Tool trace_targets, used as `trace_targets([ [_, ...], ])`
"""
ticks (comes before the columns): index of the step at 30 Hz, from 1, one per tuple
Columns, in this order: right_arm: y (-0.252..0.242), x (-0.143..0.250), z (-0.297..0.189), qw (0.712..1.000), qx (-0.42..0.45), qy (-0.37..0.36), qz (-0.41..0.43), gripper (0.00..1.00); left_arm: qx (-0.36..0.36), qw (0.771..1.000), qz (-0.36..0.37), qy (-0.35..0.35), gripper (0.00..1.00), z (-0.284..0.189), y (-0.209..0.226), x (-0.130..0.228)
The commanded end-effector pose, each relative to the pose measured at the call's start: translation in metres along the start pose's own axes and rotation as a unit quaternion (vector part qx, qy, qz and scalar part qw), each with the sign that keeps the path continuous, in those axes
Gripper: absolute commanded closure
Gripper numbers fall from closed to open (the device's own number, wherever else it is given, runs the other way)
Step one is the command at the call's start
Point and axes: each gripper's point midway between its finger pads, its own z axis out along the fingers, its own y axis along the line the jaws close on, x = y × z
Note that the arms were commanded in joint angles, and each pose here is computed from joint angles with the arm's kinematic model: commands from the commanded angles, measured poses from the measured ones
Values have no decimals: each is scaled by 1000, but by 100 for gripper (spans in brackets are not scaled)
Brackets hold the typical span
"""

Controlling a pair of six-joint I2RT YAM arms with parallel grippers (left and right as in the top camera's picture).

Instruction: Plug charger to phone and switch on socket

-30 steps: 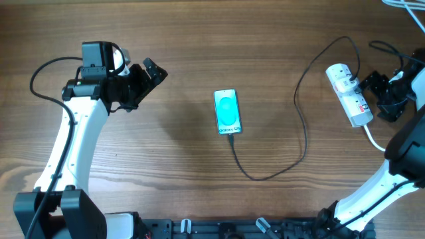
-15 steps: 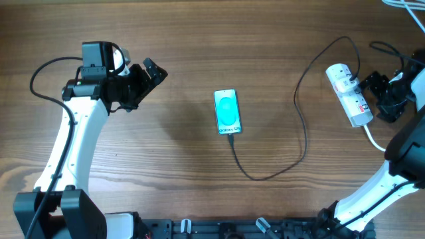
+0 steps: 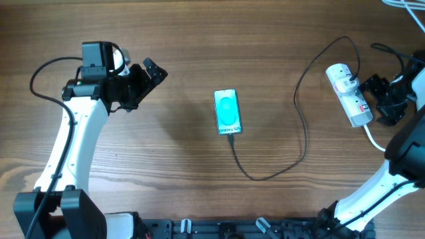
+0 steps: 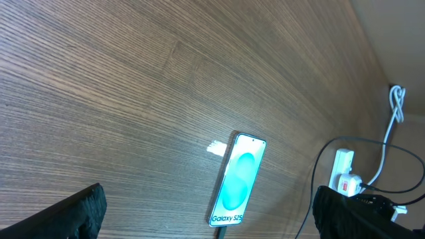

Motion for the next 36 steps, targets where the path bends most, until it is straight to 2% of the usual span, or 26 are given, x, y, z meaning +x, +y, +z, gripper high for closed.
trace_targets([
  [1,-7,-2,9,1000,26,4,10,0,-2,1000,11,-4,0,-1,1,-2],
  [5,-5,-5,5,1000,25,2,9,0,-2,1000,11,-4,0,-1,1,-2],
  [11,13,-32,-38,999,8,-35,-14,0,-2,1000,10,-4,0,-1,1,-2],
  [23,5,-12,-12,1000,22,0,-21,0,-2,1000,11,-4,0,-1,1,-2],
  [36,9,-7,9,999,19,-8,-33,0,-2,1000,11,-4,0,-1,1,-2],
])
